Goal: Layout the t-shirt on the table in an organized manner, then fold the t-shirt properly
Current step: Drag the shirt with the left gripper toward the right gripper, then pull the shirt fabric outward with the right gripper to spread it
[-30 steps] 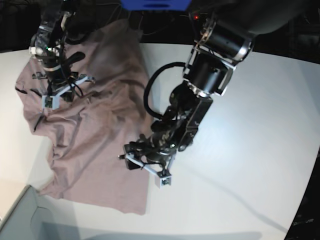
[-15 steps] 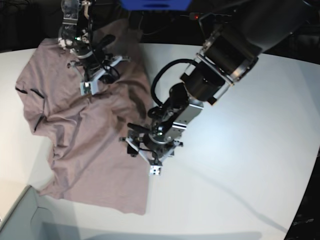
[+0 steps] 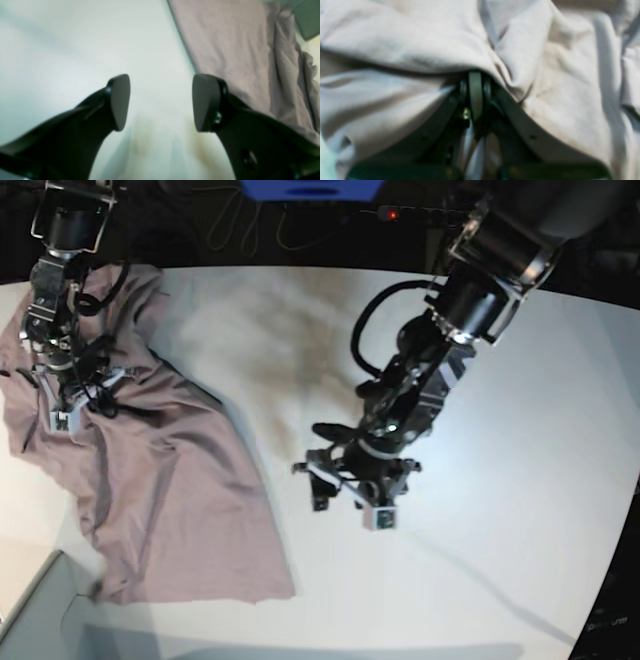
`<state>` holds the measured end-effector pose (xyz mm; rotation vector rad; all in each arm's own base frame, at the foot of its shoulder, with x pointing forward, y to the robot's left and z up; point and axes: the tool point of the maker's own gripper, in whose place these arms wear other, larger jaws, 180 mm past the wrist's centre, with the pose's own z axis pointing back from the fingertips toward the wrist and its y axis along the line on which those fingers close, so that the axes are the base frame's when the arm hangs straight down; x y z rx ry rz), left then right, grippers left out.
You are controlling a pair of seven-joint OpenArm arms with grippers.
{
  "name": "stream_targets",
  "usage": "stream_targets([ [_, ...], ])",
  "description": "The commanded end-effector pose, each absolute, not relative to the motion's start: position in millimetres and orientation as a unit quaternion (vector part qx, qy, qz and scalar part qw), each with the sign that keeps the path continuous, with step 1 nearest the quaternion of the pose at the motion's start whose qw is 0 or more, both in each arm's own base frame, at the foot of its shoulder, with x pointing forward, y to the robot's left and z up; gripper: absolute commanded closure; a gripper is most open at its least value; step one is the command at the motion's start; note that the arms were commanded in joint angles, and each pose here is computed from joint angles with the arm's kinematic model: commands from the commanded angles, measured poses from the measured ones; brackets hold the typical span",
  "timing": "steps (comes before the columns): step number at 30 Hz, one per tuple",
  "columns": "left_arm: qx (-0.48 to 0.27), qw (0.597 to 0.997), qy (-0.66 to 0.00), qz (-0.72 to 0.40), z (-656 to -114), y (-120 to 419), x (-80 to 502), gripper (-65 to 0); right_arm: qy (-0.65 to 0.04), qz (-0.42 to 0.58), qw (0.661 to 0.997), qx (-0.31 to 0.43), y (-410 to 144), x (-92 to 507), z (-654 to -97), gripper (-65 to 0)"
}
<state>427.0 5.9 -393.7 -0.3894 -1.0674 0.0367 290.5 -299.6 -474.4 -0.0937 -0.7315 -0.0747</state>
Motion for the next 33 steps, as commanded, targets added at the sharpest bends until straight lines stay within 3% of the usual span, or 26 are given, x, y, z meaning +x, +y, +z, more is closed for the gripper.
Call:
stream_targets([
  [1, -0.194, 0.817, -0.543, 0.017, -363.4, 8.1, 436.7, -38.1, -0.356, -0.033, 0.932, -0.067, -313.6, 292.0, -466.6, 0.0],
  [5, -0.181, 0.804, -0.566, 0.028, -351.4, 50.0, 415.4, -38.1, -0.412, -0.012, 0.907, -0.086, -315.9, 319.1, -422.5, 0.0],
  [12, -0.117, 0.804, -0.576, 0.084, -354.6, 148.0, 367.9, -38.1, -0.501, -0.012, 0.865, -0.038, -252.9, 375.7, -368.2, 0.0],
  [24, -0.02, 0.816, -0.552, 0.172, -373.7, 252.7, 285.9, -38.1, -0.451, 0.04, 0.887, 0.09, -139.3, 482.9, -404.6, 0.0],
  [33, 0.007, 0.809, -0.556, 0.191, -365.8, 279.4, 269.6, -38.1, -0.436, 0.019, 0.89, 0.132, -107.9, 476.4, -438.5, 0.0],
])
